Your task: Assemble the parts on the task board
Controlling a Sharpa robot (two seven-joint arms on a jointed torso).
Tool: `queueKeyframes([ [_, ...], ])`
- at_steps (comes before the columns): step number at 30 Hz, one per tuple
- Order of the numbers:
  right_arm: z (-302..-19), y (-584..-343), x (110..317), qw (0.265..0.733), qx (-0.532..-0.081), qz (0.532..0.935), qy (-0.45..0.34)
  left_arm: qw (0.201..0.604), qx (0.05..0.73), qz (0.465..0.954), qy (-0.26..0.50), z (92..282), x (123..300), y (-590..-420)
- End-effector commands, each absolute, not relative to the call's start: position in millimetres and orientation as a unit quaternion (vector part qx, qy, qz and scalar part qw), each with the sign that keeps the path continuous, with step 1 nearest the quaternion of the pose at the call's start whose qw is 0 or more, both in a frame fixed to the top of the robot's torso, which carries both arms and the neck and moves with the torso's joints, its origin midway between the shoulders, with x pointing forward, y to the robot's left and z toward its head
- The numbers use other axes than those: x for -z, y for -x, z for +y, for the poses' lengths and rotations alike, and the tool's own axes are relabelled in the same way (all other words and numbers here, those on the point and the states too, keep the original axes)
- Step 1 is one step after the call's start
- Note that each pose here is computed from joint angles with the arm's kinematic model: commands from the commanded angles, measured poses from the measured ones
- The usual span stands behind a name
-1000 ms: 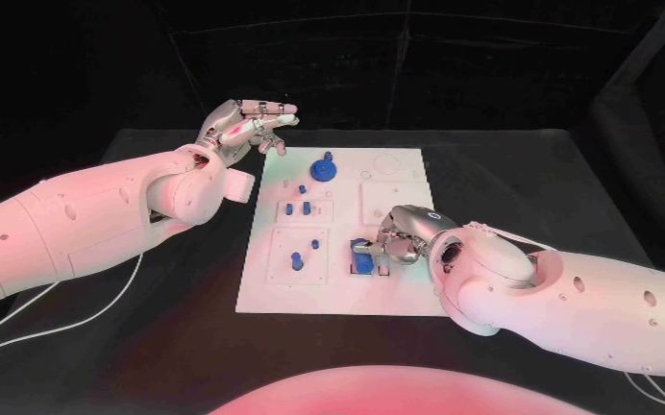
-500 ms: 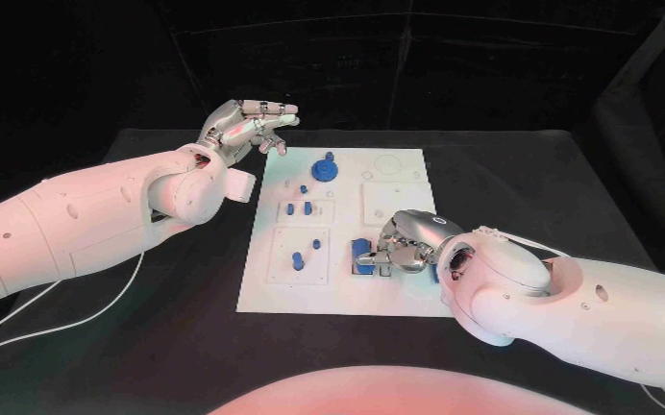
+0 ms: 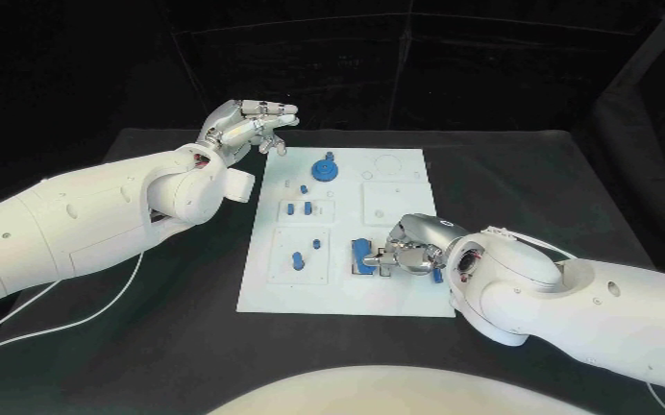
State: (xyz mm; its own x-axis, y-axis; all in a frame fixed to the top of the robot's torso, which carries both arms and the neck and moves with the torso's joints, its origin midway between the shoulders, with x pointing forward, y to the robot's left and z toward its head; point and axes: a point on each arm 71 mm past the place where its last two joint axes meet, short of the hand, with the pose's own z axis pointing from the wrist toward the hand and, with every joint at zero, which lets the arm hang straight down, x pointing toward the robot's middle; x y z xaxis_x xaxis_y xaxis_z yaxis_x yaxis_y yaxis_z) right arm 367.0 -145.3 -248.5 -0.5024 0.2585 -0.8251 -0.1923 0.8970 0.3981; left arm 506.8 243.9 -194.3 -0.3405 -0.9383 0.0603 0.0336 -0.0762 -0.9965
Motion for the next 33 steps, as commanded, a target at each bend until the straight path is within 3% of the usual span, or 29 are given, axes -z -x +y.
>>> queueKeyframes([
  [1,-143,-367,251,0.483,-0.229,0.845,-0.018,0.396,0.612,0.548,0.41,242.7,192.9,-507.0],
  [16,-131,-371,257,0.47,-0.23,0.852,-0.005,0.396,0.612,0.548,0.41,242.5,193.2,-507.1],
  [27,-134,-372,255,0.485,-0.219,0.847,-0.003,0.394,0.613,0.549,0.41,243.2,193.0,-506.7],
  [33,-138,-371,249,0.496,-0.262,0.827,-0.043,0.394,0.613,0.549,0.41,243.2,193.1,-506.7],
])
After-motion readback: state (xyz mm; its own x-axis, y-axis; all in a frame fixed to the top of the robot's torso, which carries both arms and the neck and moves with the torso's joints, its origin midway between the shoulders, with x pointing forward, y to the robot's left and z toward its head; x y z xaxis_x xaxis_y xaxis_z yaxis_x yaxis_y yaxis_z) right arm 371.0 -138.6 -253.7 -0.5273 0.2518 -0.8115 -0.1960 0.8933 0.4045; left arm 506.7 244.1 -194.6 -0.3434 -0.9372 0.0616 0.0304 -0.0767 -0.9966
